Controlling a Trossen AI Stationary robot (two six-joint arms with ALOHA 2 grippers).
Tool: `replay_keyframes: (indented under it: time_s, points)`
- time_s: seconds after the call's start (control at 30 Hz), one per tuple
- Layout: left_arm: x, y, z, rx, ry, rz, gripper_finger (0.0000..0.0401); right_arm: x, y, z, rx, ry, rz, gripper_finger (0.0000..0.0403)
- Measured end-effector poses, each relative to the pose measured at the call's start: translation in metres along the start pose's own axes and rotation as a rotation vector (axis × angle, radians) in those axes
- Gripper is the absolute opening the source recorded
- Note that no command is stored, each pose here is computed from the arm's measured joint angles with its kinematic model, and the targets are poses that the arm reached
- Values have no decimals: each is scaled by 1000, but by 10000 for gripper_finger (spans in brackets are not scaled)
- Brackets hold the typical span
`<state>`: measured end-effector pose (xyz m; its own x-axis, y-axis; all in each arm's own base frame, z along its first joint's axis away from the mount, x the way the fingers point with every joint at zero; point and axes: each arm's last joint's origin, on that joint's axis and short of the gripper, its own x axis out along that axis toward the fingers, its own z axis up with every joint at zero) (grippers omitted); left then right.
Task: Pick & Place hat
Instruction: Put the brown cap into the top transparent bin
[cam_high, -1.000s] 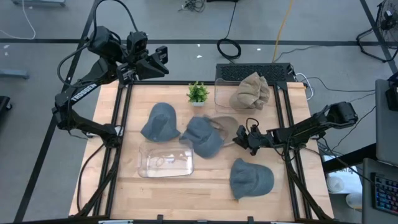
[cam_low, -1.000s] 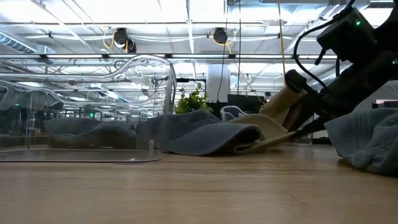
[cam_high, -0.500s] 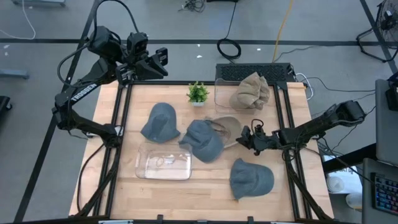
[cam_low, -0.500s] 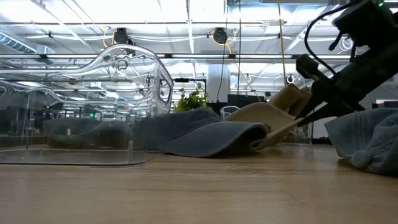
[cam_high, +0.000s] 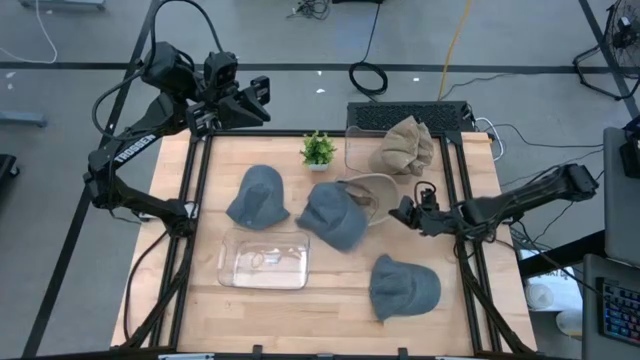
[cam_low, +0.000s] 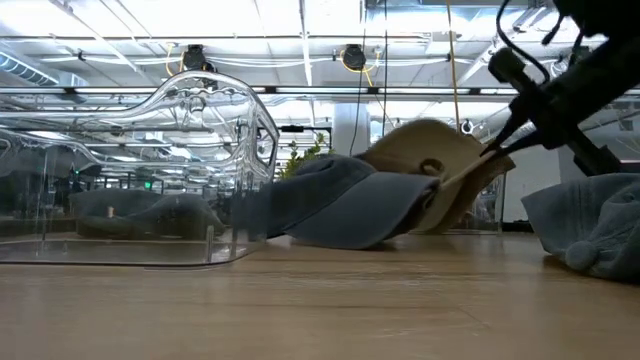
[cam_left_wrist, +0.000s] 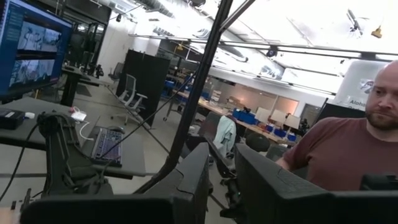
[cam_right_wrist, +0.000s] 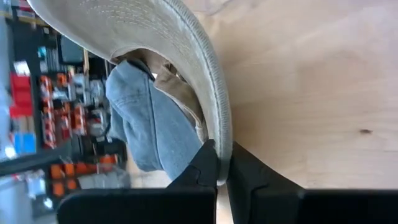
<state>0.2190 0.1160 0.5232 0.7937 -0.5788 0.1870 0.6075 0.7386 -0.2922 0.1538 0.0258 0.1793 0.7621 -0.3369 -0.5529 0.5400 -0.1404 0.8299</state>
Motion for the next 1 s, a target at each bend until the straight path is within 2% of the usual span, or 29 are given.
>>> replay_keyframes:
  time_s: [0.17,0.4,0.57,0.83,1.0]
  points:
    - [0,0,0,0,-1,1,85,-14,20,1,-197,14,-64,0]
    - [0,0,0,-2,-7,7,85,-34,43,9,-471,-81,-127,0]
    - [0,0,0,-32,-8,8,85,-45,67,11,-597,-141,-56,0]
    - [0,0,0,-208,-9,7,85,-77,118,18,-872,-292,62,0]
    - [0,0,0,-278,-9,7,85,-100,152,26,-979,-399,134,0]
